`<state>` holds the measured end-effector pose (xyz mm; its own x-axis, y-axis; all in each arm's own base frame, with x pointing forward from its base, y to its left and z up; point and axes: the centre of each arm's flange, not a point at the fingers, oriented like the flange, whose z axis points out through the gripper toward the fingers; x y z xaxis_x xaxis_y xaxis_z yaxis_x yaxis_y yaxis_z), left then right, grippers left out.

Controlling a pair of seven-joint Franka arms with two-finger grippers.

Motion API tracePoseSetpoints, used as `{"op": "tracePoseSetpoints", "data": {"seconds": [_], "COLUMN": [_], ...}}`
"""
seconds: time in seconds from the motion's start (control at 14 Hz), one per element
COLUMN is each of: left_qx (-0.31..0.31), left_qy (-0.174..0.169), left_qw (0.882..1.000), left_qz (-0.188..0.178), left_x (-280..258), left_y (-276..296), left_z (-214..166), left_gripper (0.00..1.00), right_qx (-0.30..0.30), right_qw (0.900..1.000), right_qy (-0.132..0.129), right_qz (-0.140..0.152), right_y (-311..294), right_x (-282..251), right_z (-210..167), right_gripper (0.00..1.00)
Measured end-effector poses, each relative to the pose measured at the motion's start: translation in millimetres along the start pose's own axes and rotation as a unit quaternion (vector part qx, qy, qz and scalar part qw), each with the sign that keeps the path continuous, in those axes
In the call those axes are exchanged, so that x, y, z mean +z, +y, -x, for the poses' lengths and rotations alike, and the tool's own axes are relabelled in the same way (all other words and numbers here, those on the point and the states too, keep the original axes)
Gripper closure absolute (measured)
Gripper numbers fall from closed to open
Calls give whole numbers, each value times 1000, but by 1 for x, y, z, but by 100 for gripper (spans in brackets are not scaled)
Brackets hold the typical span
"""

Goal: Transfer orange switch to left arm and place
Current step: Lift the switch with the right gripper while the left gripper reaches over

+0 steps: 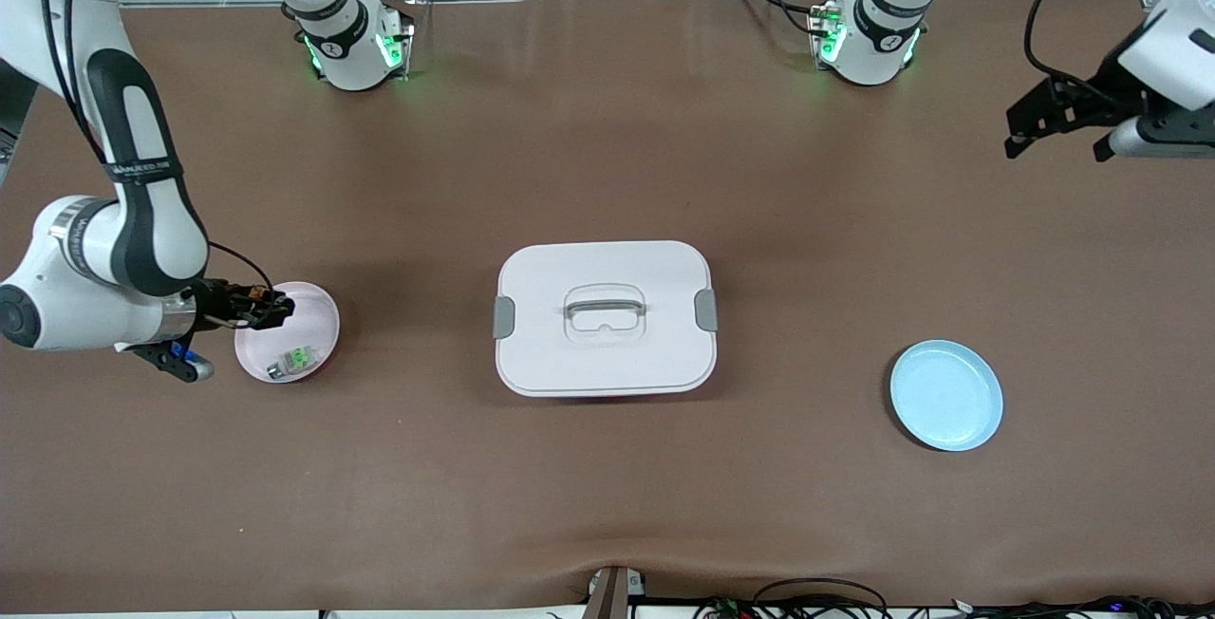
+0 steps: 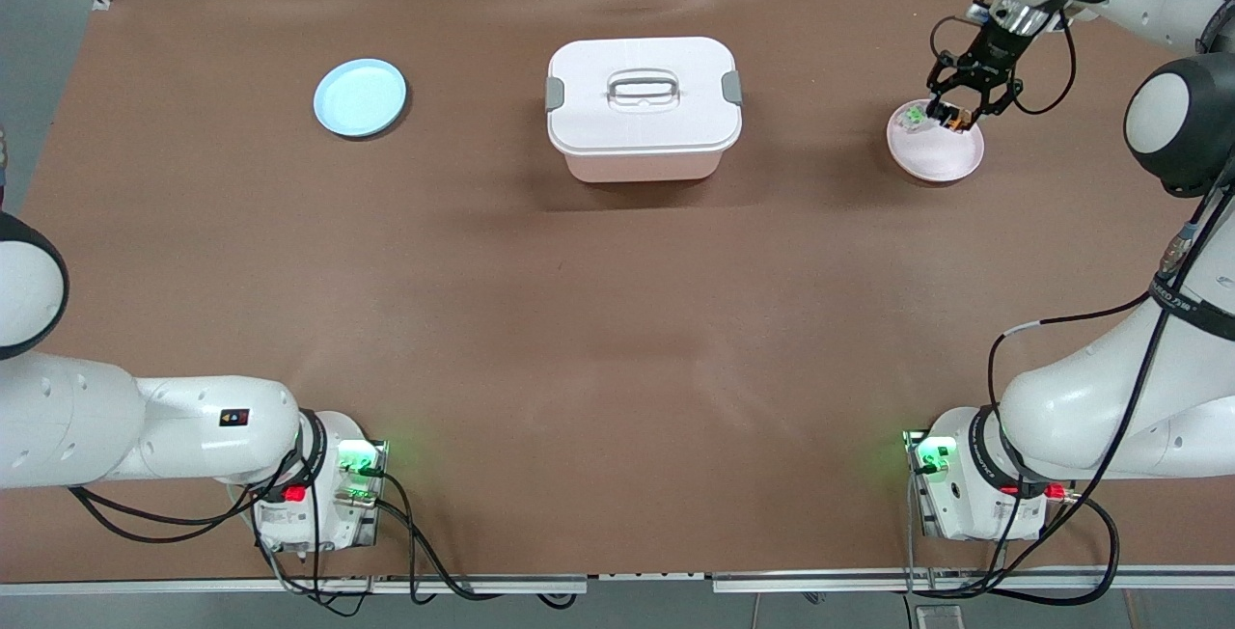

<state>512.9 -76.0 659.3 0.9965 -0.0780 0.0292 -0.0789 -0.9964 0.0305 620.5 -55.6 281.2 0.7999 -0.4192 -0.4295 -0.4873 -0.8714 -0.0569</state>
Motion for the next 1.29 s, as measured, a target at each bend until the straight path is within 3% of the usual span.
{"op": "tracePoseSetpoints", "data": {"seconds": [0.36,0.57,1.0,1.29], "left_qx": [11,-17,-81,-109], "left_qy": [3,-7,-64,-74], "left_qw": [996,990,953,930], "left_qz": [89,138,284,342], "left_x": [-16,-24,-8,30], "left_y": [28,64,105,139], "left_z": [4,10,-9,-43], "left_gripper": [0,0,0,0], "right_qx": [104,151,234,281], "right_qw": [993,986,968,955], "right_qy": [-41,-45,-61,-62], "right_qz": [-33,-50,-72,-76], "right_y": [-58,-106,-172,-220], "right_x": [-56,-81,-94,-102], "right_z": [41,77,123,161], "right_gripper": [28,28,28,28]}}
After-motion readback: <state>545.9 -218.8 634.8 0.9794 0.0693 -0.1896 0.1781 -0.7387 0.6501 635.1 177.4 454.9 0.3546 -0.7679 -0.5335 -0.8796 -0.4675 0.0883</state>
